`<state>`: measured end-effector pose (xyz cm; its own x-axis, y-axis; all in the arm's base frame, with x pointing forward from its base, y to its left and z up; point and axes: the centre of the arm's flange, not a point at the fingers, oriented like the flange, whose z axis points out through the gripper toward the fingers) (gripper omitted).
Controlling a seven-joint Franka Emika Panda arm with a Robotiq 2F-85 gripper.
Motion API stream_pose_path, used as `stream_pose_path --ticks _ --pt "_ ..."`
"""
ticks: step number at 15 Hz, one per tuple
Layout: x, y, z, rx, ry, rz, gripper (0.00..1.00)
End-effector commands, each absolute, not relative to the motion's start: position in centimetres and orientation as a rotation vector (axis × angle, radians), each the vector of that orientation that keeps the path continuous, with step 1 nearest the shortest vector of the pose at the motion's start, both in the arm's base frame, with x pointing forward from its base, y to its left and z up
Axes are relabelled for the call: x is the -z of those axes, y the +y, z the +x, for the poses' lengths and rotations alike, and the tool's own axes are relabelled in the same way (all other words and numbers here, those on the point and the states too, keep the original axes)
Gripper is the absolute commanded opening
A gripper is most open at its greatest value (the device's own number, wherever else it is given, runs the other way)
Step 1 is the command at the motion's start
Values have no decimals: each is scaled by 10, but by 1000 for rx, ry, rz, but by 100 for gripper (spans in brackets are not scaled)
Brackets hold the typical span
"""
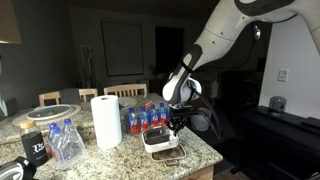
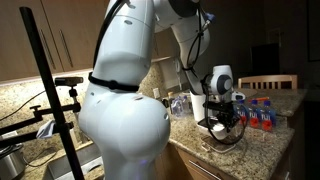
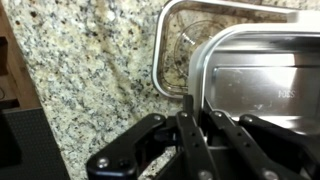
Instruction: Put the bow on the lid
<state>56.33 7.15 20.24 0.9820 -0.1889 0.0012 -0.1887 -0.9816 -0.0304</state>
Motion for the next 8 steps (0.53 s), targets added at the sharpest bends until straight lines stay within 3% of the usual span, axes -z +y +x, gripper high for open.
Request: stream_pose_path --ticks 1,8 --pt "-237 84 555 -23 309 -3025 4" --pt "-253 190 526 -28 90 -3034 4"
